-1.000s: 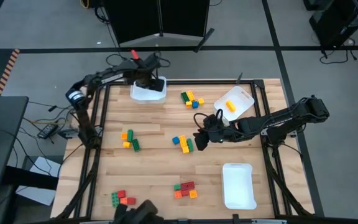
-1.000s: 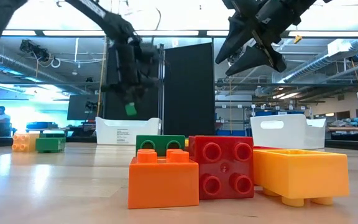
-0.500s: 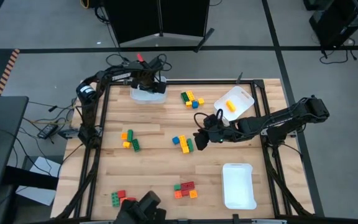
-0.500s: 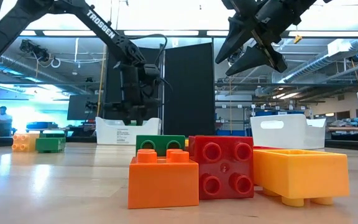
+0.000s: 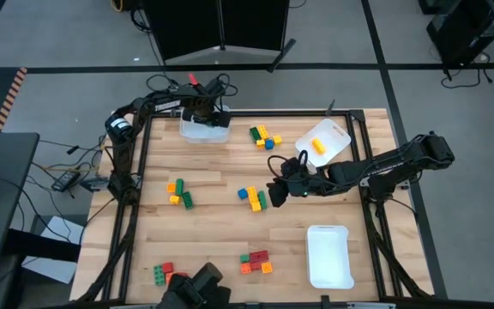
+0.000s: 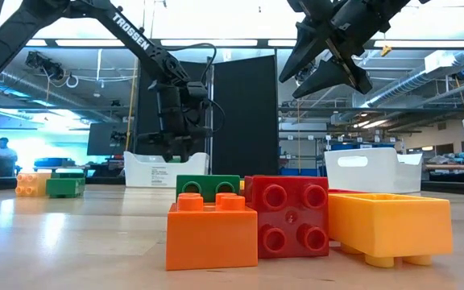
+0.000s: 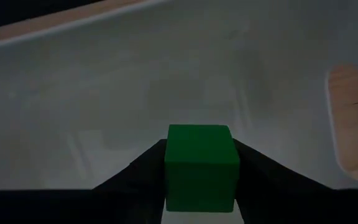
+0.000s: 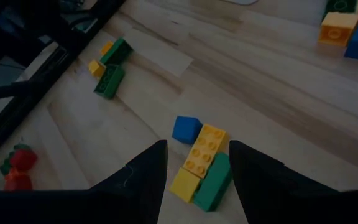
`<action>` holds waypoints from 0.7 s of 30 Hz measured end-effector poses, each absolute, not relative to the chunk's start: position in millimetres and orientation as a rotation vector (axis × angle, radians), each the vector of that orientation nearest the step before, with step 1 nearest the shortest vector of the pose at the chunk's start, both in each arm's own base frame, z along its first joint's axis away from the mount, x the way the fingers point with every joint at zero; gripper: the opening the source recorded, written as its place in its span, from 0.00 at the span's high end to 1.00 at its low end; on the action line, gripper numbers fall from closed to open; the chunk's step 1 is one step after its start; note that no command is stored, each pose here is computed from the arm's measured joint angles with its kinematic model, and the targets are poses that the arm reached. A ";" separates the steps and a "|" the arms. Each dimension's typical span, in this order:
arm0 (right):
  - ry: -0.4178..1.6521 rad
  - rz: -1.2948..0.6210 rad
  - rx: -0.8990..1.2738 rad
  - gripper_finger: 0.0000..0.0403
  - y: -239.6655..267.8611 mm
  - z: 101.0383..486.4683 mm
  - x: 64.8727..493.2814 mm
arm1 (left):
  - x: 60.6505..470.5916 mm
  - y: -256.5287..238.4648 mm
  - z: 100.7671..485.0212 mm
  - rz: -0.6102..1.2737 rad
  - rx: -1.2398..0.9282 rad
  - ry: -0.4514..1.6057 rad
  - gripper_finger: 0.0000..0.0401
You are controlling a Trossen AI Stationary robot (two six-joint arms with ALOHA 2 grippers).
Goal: Sort blocks by size
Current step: Put the green square block into the top left white bin, then put the green 4 stud gamepiece into the bottom white bin
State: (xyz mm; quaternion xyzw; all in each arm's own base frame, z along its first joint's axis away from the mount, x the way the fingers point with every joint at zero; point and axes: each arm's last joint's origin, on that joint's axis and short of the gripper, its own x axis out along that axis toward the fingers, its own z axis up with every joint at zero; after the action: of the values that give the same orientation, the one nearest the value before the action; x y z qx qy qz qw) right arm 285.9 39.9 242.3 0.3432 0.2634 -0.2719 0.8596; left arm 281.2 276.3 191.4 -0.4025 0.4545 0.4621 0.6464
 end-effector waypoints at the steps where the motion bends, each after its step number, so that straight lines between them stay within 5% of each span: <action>1: 0.553 -0.571 0.720 0.54 39.9 242.3 285.9 | 281.2 276.4 191.4 1.051 -0.916 1.034 0.56; 21: 0.552 -0.572 0.717 0.54 39.9 242.3 285.9 | 280.4 272.5 201.7 0.966 -0.940 1.020 0.49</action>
State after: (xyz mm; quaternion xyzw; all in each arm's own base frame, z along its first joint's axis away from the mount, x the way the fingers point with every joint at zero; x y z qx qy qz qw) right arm 285.9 39.9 242.3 0.3417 0.2629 -0.2726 0.8601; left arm 280.4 272.5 201.7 -0.4162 0.4515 0.4274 0.6636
